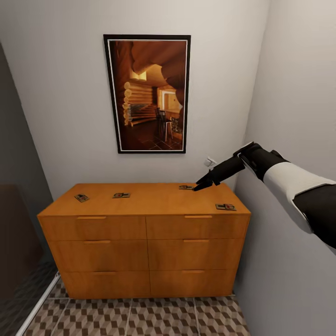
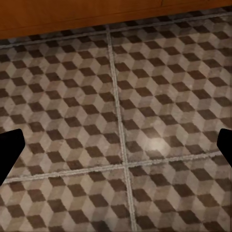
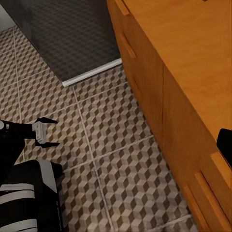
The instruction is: Take the four mousetraps from the cabinet in the bathroom and place them on the bathroom floor. Make sure all four end up on the same floor surface, and ensure that at least two of them are either under or directly next to the same bathroom sink.
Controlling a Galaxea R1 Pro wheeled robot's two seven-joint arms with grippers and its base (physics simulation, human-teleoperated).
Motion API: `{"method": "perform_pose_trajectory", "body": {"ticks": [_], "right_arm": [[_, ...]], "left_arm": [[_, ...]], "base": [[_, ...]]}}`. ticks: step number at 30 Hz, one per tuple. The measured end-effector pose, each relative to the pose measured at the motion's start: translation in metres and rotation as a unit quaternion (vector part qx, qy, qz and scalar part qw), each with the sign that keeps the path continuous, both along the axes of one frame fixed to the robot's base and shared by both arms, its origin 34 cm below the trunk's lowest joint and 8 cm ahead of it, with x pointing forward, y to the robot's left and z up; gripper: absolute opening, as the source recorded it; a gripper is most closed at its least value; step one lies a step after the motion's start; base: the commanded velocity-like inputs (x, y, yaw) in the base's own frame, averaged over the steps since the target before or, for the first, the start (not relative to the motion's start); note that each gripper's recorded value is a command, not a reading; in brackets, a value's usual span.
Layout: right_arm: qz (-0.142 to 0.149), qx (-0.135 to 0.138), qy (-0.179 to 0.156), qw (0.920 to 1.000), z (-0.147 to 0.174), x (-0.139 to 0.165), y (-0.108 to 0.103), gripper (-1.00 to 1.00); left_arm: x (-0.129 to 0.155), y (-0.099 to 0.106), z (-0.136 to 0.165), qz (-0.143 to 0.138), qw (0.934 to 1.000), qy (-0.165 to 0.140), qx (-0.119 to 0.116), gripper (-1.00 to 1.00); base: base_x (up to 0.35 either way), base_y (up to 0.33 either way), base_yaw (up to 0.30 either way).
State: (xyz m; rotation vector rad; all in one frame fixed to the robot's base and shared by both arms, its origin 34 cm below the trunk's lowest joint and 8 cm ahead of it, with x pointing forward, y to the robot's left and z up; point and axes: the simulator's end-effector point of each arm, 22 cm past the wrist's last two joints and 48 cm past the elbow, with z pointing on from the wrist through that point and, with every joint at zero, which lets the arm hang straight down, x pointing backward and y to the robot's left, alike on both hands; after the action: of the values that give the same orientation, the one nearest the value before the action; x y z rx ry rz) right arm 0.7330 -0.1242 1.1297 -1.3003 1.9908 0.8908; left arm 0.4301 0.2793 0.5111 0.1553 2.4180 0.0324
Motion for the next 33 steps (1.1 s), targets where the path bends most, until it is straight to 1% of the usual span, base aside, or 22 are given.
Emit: {"method": "perform_pose_trajectory", "body": {"ticks": [4, 8, 12, 20, 24, 28, 33], "right_arm": [[0.000, 0.000, 0.001, 1.0000, -0.001, 0.000, 0.000, 1.00], [-0.006, 0.000, 0.010, 0.9999, -0.006, 0.000, -0.003, 1.00], [-0.012, -0.001, 0.015, 0.9998, -0.012, 0.001, -0.007, 1.00], [-0.013, -0.005, 0.014, 0.9998, -0.024, 0.002, -0.016, 1.00], [-0.016, -0.018, 0.019, 0.9995, -0.032, 0.002, -0.023, 1.00], [-0.013, -0.042, 0.018, 0.9989, -0.047, 0.000, -0.033, 1.00], [-0.010, -0.050, 0.017, 0.9986, -0.052, -0.001, -0.036, 1.00]], "left_arm": [[0.000, 0.000, 0.000, 0.000, 1.0000, 0.000, 0.000, 1.00], [0.000, 0.000, 0.000, 0.001, 1.0000, -0.001, 0.000, 1.00], [0.001, 0.000, 0.000, 0.001, 1.0000, -0.001, 0.000, 1.00], [0.001, 0.000, 0.000, 0.001, 1.0000, -0.001, 0.000, 1.00], [0.001, 0.000, 0.000, 0.001, 1.0000, -0.001, 0.000, 1.00], [0.001, 0.000, 0.000, 0.002, 1.0000, -0.001, 0.000, 1.00], [0.000, 0.000, 0.000, 0.001, 1.0000, -0.001, 0.000, 1.00]], "base": [[0.000, -0.200, 0.000], [0.000, -0.159, 0.000], [0.000, -0.051, 0.000], [0.000, -0.010, 0.000], [0.000, -0.001, 0.000], [0.034, 0.000, 0.000], [0.152, 0.000, 0.000]]}}
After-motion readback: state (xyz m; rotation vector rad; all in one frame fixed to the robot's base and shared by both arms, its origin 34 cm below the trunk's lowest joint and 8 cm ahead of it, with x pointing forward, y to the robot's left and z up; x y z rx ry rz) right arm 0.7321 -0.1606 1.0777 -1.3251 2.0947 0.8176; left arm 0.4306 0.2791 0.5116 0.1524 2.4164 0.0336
